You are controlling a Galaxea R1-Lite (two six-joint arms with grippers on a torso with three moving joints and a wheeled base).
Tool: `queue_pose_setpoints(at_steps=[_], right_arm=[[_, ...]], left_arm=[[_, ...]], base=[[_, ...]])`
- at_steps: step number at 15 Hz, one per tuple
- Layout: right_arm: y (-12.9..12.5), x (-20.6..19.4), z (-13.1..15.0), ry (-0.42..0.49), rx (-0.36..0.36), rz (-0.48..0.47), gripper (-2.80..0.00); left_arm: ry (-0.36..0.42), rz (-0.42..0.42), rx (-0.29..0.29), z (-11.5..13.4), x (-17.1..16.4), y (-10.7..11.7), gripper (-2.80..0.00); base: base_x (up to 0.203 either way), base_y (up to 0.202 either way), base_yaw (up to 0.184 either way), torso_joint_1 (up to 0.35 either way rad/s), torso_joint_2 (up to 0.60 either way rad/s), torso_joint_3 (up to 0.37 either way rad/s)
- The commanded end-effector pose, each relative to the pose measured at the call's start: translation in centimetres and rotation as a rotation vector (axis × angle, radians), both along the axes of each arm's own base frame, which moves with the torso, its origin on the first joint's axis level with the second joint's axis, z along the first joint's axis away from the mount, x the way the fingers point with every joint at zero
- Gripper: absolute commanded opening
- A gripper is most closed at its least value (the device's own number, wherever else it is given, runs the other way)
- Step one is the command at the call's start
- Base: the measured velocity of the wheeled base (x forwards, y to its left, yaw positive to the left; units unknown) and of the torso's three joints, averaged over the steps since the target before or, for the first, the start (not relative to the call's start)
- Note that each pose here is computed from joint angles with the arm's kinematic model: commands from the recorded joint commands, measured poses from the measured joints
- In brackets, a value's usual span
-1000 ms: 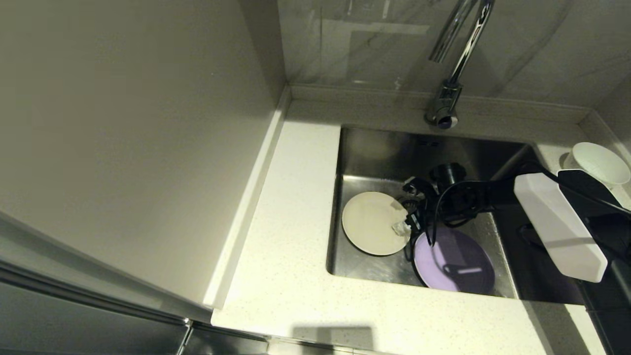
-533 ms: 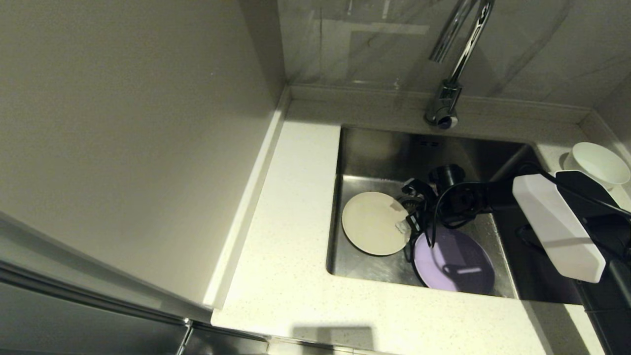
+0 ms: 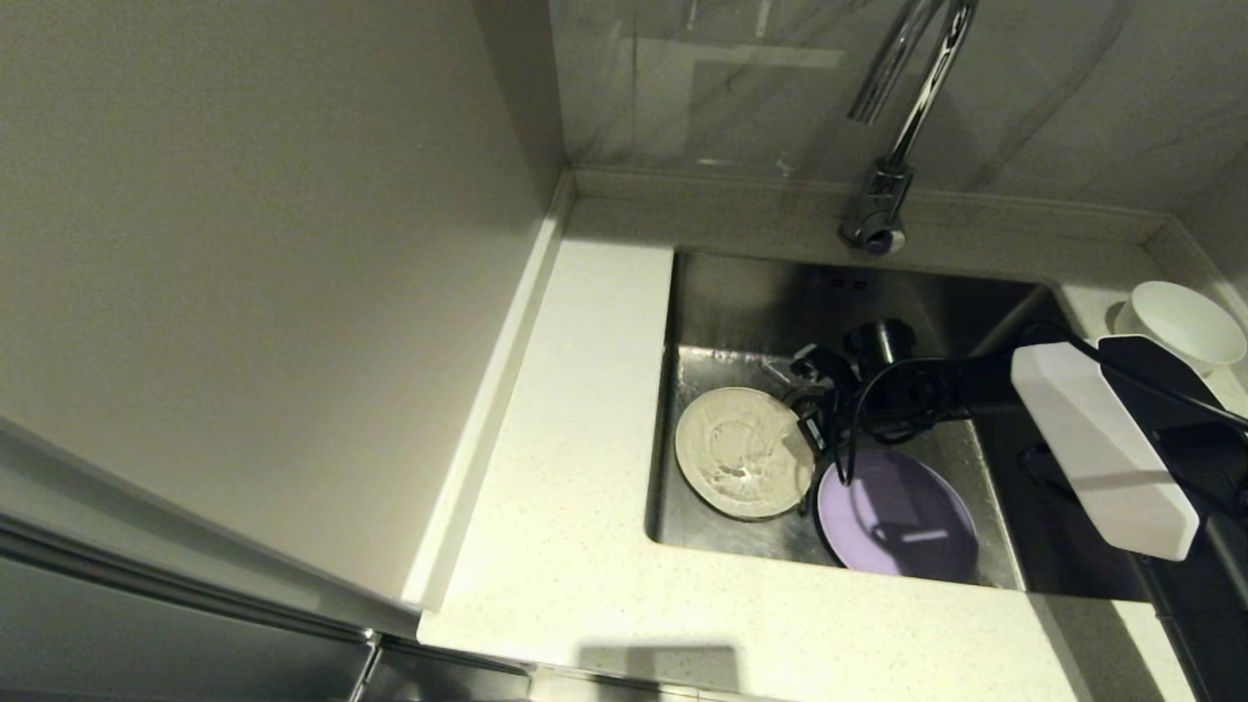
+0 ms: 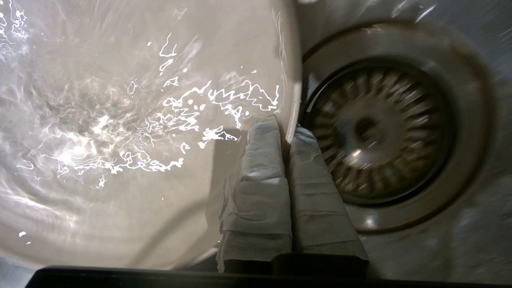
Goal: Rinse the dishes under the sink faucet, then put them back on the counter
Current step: Put a plate back to the table from the sink
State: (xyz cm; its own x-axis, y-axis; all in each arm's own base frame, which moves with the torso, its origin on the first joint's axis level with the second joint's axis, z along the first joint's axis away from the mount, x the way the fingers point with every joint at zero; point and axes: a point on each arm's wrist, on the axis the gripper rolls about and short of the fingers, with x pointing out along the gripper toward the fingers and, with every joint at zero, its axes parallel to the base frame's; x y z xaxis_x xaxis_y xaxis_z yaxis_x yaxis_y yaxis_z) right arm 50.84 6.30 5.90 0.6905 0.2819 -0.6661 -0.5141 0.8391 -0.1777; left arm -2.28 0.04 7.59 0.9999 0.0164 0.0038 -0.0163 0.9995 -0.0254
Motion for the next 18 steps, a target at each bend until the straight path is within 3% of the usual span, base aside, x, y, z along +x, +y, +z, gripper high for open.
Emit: queue_pose_setpoints(at_steps=[1,6,11,15,18], right_arm=[[0.0,0.4,0.8,-0.057,-0.007,-0.02,-2.8],[-0.6,0.9,2.8,-0.183,-0.019,-0.069,-2.8],[-0.8,0.6,5.2,-0.231,0.005,-0.131,-2.8],[-3.2,0.4,7.0,-0.263,0.005,-0.175,-2.8],[-6.5,0.4,7.2,-0.264,-0.002,-0.237,-2.8]], left_arm=[[-0.004,0.0,0.0,0.0,0.0,0.0,-2.8],[-0.004,0.0,-0.001,0.0,0.0,0.0,-2.8],[-0.004,0.0,-0.001,0.0,0.0,0.0,-2.8],[-0.004,0.0,0.001,0.0,0.0,0.0,-2.8],[-0.004,0.0,-0.001,0.0,0.0,0.0,-2.8]], base=[[0.0,0.0,0.0,0.0,0.0,0.0],[0.0,0.0,0.0,0.0,0.0,0.0],[0.0,0.0,0.0,0.0,0.0,0.0],[0.0,0.0,0.0,0.0,0.0,0.0],[0.0,0.0,0.0,0.0,0.0,0.0]])
